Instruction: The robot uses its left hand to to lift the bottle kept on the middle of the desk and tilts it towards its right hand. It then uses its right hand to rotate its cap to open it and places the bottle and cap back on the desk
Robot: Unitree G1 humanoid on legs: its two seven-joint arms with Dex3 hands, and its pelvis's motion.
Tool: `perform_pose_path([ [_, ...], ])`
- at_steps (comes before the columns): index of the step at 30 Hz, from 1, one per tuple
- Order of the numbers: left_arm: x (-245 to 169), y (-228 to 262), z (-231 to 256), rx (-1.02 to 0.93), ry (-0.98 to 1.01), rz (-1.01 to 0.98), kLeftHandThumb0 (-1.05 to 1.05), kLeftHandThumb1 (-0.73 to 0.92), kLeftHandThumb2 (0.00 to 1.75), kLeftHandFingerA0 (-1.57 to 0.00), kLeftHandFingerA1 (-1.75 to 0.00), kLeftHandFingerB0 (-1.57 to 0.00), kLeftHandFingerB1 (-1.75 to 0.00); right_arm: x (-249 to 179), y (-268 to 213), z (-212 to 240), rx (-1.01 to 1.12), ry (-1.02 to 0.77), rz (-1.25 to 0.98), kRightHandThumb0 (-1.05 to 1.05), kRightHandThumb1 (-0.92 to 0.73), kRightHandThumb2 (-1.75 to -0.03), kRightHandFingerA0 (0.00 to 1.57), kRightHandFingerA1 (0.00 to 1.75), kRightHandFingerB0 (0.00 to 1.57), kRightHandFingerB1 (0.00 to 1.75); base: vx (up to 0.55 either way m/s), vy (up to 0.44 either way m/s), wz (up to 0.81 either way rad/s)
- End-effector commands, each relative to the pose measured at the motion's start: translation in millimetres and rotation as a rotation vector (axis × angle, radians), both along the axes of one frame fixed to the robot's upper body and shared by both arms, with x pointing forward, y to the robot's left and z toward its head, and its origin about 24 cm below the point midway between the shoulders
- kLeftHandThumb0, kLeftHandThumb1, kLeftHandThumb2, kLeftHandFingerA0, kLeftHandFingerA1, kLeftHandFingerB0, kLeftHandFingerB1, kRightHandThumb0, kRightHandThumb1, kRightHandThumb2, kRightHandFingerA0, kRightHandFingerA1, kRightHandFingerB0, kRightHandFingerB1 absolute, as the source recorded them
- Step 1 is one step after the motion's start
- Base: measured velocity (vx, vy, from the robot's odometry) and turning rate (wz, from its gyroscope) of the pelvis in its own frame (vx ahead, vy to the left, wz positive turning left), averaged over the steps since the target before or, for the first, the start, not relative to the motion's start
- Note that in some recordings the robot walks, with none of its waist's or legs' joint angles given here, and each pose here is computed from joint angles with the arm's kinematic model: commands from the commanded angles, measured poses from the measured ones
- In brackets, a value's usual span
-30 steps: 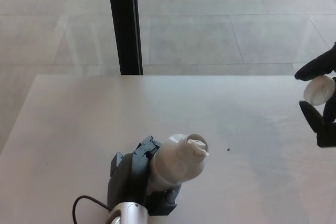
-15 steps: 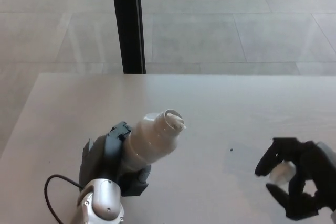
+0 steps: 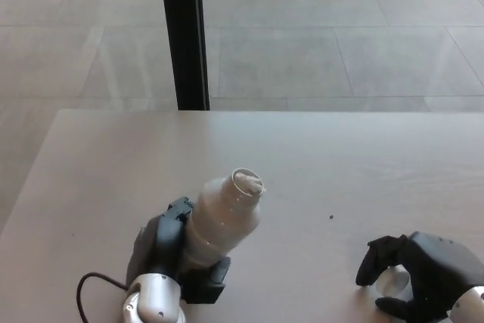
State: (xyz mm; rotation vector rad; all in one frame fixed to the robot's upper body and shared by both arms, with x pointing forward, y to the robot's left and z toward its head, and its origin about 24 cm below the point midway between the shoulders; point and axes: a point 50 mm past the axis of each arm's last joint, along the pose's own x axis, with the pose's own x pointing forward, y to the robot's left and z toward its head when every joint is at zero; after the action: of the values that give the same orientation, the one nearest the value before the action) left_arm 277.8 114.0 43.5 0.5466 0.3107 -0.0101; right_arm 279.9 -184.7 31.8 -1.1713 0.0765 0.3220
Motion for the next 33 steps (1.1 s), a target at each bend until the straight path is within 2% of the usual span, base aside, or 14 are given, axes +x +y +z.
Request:
perform_pose_path([
  [1, -5.0, 11.4, -10.3, 0.256, 0.134, -0.107, -0.02, 0.72, 0.84, -0.84, -1.52, -0.53, -0.69, -10.5, -28.6, -28.9, -0.169, 0.12, -0.087, -0.22, -0.61, -0.89, 0.94, 1.3, 0.83, 0.68, 0.0, 0.0, 0.0],
  [5, -5.1, 13.5, -13.2, 0.409, 0.171, -0.22, -0.02, 0.67, 0.98, -0.79, -1.7, -0.73, -1.24, -9.9, -35.2, -30.9, -0.144, 0.108, -0.126, -0.33, -0.69, -0.65, 0.88, 1.07, 0.64, 0.58, 0.0, 0.0, 0.0],
  [8, -5.3, 13.7, -13.9, 0.39, 0.2, -0.207, -0.04, 0.62, 0.82, -0.81, -1.65, -0.58, -0.69, -12.0, -36.2, -34.3, -0.227, 0.142, -0.123, -0.59, -0.53, -0.89, 0.26, 0.65, 0.19, 0.48, 0.0, 0.0, 0.0],
  [10, -6.3, 13.2, -14.1, 0.384, 0.196, -0.212, -0.03, 0.63, 0.8, -0.82, -1.61, -0.59, -0.67, -12.7, -35.0, -36.2, -0.251, 0.136, -0.126, -0.6, -0.69, -0.61, 0.15, 0.6, 0.21, 0.35, 0.0, 0.0, 0.0],
  [11, -5.7, 12.8, -15.0, 0.391, 0.206, -0.21, -0.01, 0.64, 0.82, -0.8, -1.6, -0.59, -0.66, -13.4, -33.6, -37.1, -0.278, 0.125, -0.124, -0.67, -0.53, -0.86, 0.05, 0.56, 0.1, 0.45, 0.0, 0.0, 0.0],
  [12, -6.3, 12.5, -16.0, 0.371, 0.209, -0.204, -0.01, 0.66, 0.86, -0.79, -1.64, -0.64, -1.07, -14.2, -32.6, -37.8, -0.288, 0.122, -0.117, -0.69, -0.5, -0.89, 0.0, 0.41, 0.07, 0.42, 0.0, 0.0, 0.0],
  [19, -3.9, 12.7, -21.7, 0.488, 0.305, -0.293, -0.37, 0.66, 0.59, -0.59, -1.06, -0.47, -0.64, -21.3, -23.5, -41.7, -0.263, 0.095, -0.098, -1.0, -0.61, -0.91, 0.0, 0.19, 0.0, 0.11, 0.0, 0.0, 0.0],
  [22, -0.8, 13.1, -18.3, 0.525, 0.338, -0.322, -0.44, 0.46, 0.92, -0.66, -0.88, -0.49, -0.7, -22.4, -19.5, -39.8, -0.235, 0.072, -0.081, -1.04, -0.64, -0.92, 0.0, 0.22, 0.0, 0.07, 0.0, 0.0, 0.0],
  [24, 0.0, 13.3, -17.3, 0.541, 0.359, -0.329, -0.43, 0.66, 0.59, -0.52, -0.81, -0.47, -0.6, -22.5, -18.5, -39.3, -0.235, 0.068, -0.073, -1.05, -0.64, -0.93, 0.0, 0.22, 0.0, 0.06, 0.0, 0.0, 0.0],
  [28, 3.8, 11.6, -15.4, 0.552, 0.392, -0.337, -0.5, 0.49, 0.95, -0.81, -1.11, -0.63, -0.87, -23.3, -16.5, -37.9, -0.219, 0.055, -0.046, -1.02, -0.61, -0.9, 0.0, 0.22, 0.0, 0.08, 0.0, 0.0, 0.0],
  [29, 4.7, 11.4, -15.0, 0.571, 0.403, -0.349, -0.5, 0.49, 0.95, -0.81, -1.11, -0.63, -0.87, -23.5, -16.5, -37.9, -0.221, 0.054, -0.045, -1.02, -0.61, -0.9, 0.0, 0.22, 0.0, 0.08, 0.0, 0.0, 0.0],
  [30, 9.9, 11.7, -13.7, 0.577, 0.439, -0.367, -0.4, 0.67, 0.65, -0.71, -1.7, -0.69, -1.21, -22.9, -17.1, -36.7, -0.231, 0.047, -0.033, -1.01, -0.61, -0.9, 0.0, 0.23, 0.0, 0.09, 0.0, 0.0, 0.0],
  [32, 10.6, 11.8, -13.3, 0.578, 0.445, -0.368, -0.4, 0.67, 0.65, -0.71, -1.7, -0.69, -1.21, -22.6, -17.0, -36.3, -0.233, 0.045, -0.031, -1.01, -0.61, -0.9, 0.0, 0.23, 0.0, 0.09, 0.0, 0.0, 0.0],
  [33, 17.5, 15.1, -8.4, 0.605, 0.512, -0.392, -0.38, 0.73, 0.61, -0.68, -0.88, -0.66, -0.81, -23.8, -17.5, -36.6, -0.232, 0.024, -0.016, -0.96, -0.59, -0.9, 0.0, 0.24, 0.0, 0.11, 0.0, 0.0, 0.0],
])
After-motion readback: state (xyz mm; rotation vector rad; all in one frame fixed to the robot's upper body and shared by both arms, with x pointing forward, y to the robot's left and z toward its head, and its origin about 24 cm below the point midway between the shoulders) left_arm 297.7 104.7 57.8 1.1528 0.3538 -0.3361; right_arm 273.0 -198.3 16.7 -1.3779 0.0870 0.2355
